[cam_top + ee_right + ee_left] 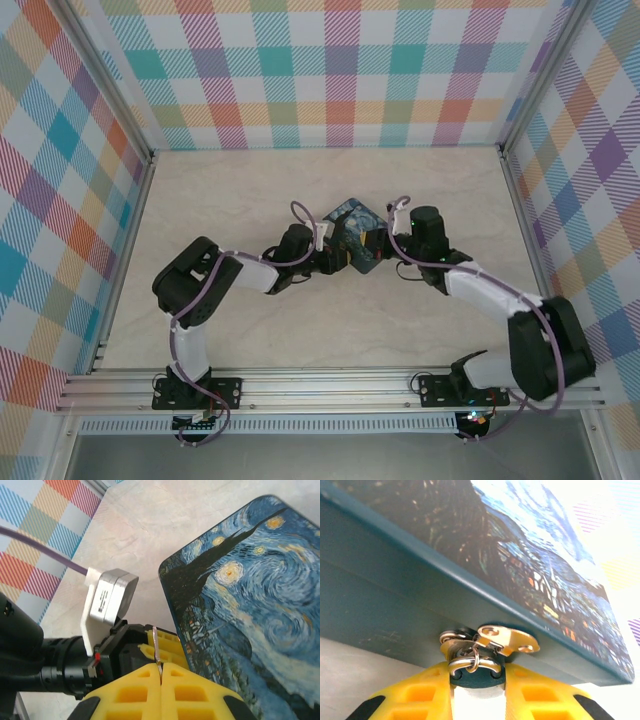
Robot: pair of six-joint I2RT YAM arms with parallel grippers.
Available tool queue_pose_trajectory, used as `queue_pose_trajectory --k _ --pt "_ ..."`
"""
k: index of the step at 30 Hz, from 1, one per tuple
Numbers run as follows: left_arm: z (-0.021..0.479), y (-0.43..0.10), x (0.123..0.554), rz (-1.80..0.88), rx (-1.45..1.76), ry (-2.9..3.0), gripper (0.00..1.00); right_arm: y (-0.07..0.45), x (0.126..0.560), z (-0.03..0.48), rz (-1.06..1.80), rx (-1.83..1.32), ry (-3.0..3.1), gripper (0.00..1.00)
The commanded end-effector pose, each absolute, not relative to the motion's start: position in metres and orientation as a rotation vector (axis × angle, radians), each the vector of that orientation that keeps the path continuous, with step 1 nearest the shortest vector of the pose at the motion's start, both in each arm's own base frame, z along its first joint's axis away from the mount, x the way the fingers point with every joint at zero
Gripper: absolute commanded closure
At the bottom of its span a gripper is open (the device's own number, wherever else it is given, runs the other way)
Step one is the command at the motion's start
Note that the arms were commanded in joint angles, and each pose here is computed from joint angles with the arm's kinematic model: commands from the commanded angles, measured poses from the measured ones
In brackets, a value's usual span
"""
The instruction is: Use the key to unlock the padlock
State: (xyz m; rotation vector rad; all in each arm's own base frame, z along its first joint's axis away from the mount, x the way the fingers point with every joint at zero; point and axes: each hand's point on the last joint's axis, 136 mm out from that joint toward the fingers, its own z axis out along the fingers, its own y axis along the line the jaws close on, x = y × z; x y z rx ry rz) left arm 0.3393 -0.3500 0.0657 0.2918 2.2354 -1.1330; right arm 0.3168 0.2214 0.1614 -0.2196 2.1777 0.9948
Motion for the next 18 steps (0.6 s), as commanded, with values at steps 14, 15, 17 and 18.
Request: queue_pose_trajectory --k 14,15,17,18 --pt "0.118 -0.367 0.308 -1.315 0.021 2.271 0.86 0.211 0.221 0.093 0.790 -0.435 2.355 0.96" --pt "0.120 -0.367 0.306 -1.323 0.006 2.277 0.87 0.212 0.220 0.089 0.779 -0.444 2.363 0.96" --pt "0.122 -0.367 0.305 -1.336 -0.014 2.289 0.88 0.213 0.222 0.084 0.753 -0.461 2.370 0.96" --pt "0.122 -0.367 0.303 -1.338 -0.027 2.297 0.89 0.213 0.223 0.082 0.739 -0.473 2.370 0.96"
